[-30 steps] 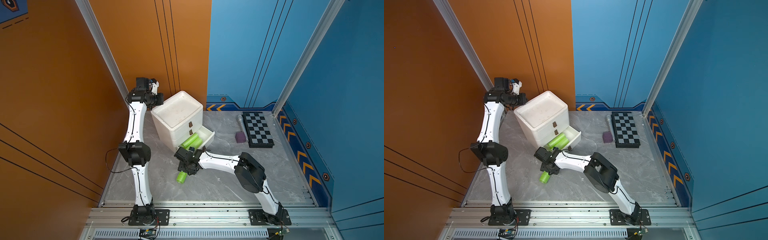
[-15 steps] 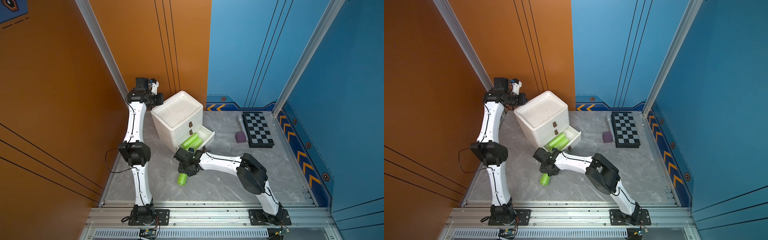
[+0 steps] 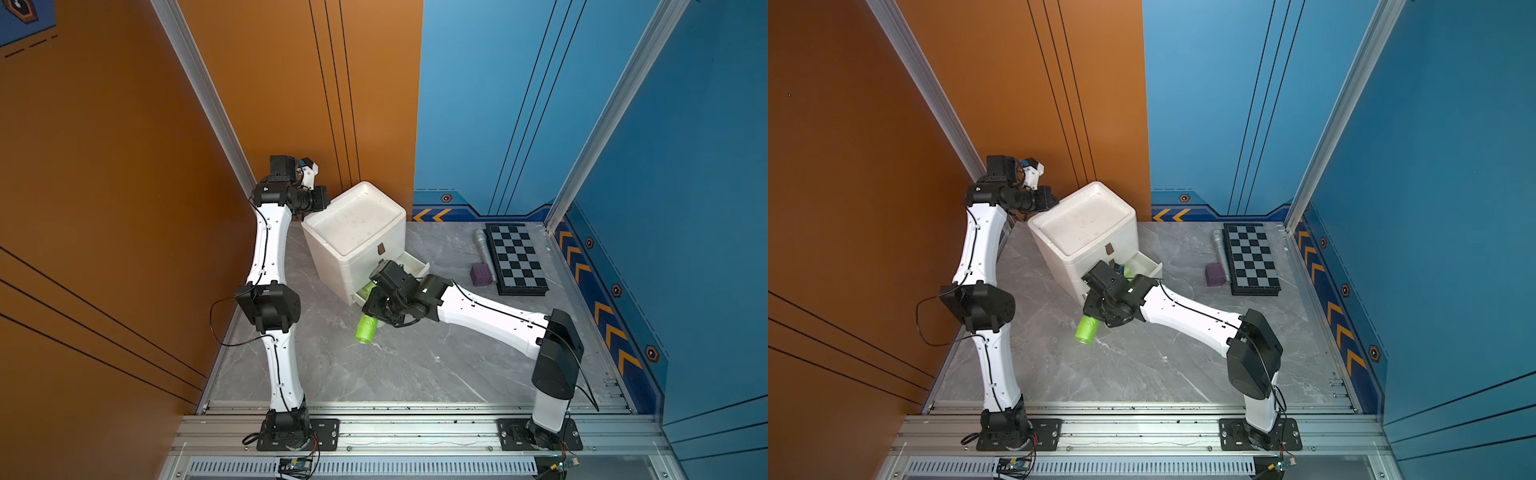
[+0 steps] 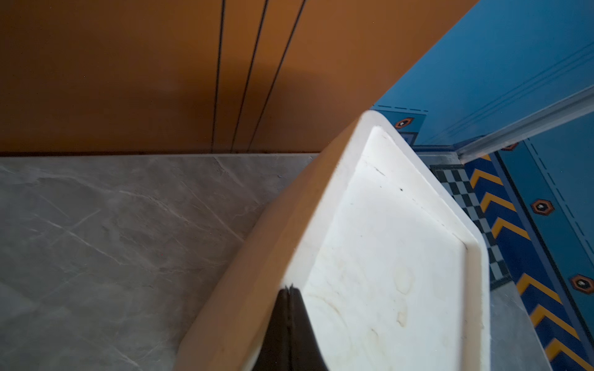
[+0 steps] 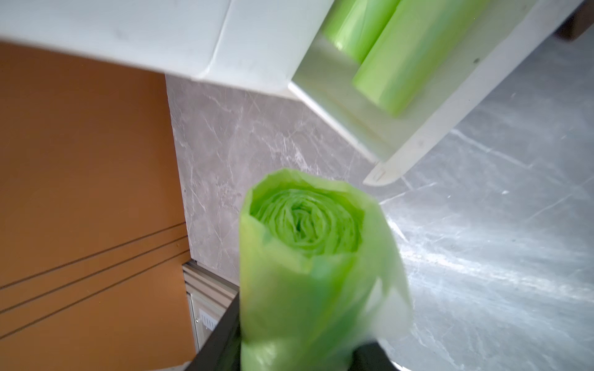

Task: Sort the rolls of trash bags by color and place them into the drawer
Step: Pick up the roll of trash bags from the center of the board, then place the roll of trash bags in the drawer.

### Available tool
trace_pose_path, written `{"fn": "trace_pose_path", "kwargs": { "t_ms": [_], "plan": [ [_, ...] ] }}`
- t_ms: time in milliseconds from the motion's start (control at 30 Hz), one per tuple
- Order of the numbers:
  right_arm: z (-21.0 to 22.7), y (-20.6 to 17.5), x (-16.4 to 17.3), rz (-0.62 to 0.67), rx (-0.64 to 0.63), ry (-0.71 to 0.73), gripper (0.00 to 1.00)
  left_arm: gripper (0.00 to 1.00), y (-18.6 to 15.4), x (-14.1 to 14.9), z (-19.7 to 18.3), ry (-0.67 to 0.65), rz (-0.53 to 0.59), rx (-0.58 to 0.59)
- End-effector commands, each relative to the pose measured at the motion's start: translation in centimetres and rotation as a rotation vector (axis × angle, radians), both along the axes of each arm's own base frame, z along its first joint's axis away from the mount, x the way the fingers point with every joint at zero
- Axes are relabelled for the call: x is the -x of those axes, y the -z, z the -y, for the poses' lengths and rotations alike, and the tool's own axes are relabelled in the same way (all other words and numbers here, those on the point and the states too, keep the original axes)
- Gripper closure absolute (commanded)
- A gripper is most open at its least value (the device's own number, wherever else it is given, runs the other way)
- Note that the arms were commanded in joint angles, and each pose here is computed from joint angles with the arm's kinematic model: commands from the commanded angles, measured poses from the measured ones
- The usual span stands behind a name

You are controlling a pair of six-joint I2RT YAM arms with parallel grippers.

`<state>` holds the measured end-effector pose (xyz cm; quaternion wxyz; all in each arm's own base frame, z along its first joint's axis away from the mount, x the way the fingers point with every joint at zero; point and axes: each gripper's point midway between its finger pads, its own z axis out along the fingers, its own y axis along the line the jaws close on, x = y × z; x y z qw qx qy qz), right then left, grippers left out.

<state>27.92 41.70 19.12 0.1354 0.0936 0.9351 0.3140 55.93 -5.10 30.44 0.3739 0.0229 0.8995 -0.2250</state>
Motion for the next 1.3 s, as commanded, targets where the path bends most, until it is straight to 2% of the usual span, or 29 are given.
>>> {"fn": "trace_pose_path", "kwargs": {
  "t_ms": [0,100,267,300,500,533,867,1100,1267],
  "plan": [
    [2.0,-2.2,-3.7,0.061,-0.028,0.072,0.58,0.95,3.9,2.6,2.7,0.072,-0.199,0.080],
    [3.2,-2.6,-6.8,0.093,-0.023,0.128,0.57,0.95,4.1,2.6,2.6,0.071,-0.204,0.085],
    [4.6,-0.3,-11.2,0.060,-0.018,0.203,0.55,0.95,3.8,2.4,2.3,0.067,-0.194,0.086],
    [4.4,-1.0,-12.0,0.065,-0.042,0.212,0.55,0.95,3.6,2.4,2.3,0.064,-0.189,0.085],
    [3.7,1.7,-13.8,0.011,-0.055,0.236,0.55,0.95,3.2,2.1,1.6,0.041,-0.174,0.075],
    [4.9,3.6,-15.2,-0.014,-0.034,0.269,0.55,0.95,3.1,2.1,1.5,0.042,-0.171,0.076],
    [5.1,7.0,-16.3,-0.069,-0.028,0.298,0.52,0.95,2.4,2.0,1.3,0.038,-0.153,0.083],
    [5.2,6.9,-16.3,-0.071,-0.031,0.297,0.35,0.95,2.9,1.8,1.2,0.035,-0.162,0.079],
    [5.7,5.1,-15.7,-0.045,-0.042,0.296,0.32,0.95,3.1,1.8,1.2,0.036,-0.166,0.082]
  ]
}}
